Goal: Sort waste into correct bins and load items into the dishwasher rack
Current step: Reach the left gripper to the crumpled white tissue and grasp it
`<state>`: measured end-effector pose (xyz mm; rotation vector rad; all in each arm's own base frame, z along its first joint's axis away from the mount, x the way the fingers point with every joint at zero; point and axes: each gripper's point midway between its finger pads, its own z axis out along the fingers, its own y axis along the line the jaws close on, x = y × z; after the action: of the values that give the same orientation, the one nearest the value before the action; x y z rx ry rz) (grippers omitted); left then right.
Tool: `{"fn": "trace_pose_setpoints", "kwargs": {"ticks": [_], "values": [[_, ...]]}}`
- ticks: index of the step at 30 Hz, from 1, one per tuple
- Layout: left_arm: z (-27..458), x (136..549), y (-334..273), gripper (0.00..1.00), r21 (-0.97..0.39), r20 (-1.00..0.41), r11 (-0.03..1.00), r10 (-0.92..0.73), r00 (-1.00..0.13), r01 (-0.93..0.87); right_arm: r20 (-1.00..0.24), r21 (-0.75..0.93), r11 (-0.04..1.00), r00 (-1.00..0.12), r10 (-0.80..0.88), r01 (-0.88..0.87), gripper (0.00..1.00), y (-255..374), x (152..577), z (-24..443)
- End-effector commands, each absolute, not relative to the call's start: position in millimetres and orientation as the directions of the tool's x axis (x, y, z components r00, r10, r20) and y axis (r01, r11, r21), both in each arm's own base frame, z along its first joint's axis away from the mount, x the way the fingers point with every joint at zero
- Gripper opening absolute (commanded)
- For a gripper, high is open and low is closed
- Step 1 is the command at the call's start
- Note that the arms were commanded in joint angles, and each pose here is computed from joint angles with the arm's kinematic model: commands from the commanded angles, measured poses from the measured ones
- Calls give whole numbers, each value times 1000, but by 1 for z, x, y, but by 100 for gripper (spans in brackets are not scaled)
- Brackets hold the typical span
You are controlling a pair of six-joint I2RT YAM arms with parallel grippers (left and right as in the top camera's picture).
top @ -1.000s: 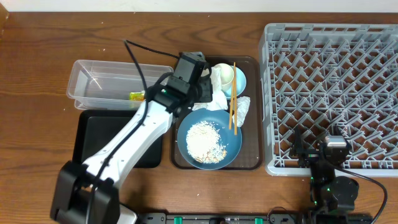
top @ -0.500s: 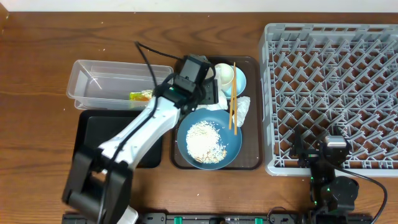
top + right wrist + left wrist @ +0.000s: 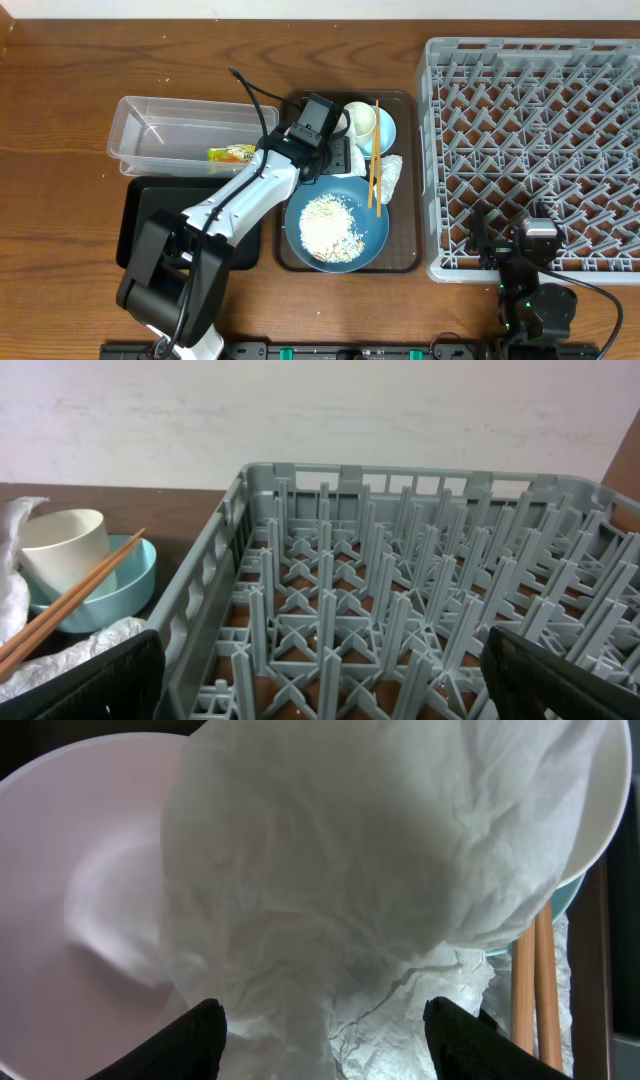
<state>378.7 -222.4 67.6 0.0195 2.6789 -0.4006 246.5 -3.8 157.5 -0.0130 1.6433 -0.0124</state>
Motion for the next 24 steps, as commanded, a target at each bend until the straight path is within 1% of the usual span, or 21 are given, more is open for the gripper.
{"fn": "trace_pose_setpoints", "kwargs": {"ticks": [1, 13, 18, 21, 24], "values": [[59, 374, -218, 67, -250, -403, 965, -37, -914, 72, -997, -19, 1000, -73, -20, -2, 99, -4, 246, 157], [52, 364, -212, 61, -228, -364, 972, -27, -931, 61, -997, -20, 1000, -73, -20, -2, 99, -4, 246, 157], [52, 364, -212, 52, -228, -364, 972, -27, -931, 61, -997, -20, 1000, -73, -20, -2, 99, -4, 246, 157], [52, 364, -212, 48, -229, -363, 972, -27, -931, 61, -997, -19, 1000, -73, -20, -2, 99, -4, 246, 157], [52, 364, -212, 47, -228, -362, 972, -27, -932, 60, -997, -19, 1000, -73, -20, -2, 99, -4, 246, 157]]}}
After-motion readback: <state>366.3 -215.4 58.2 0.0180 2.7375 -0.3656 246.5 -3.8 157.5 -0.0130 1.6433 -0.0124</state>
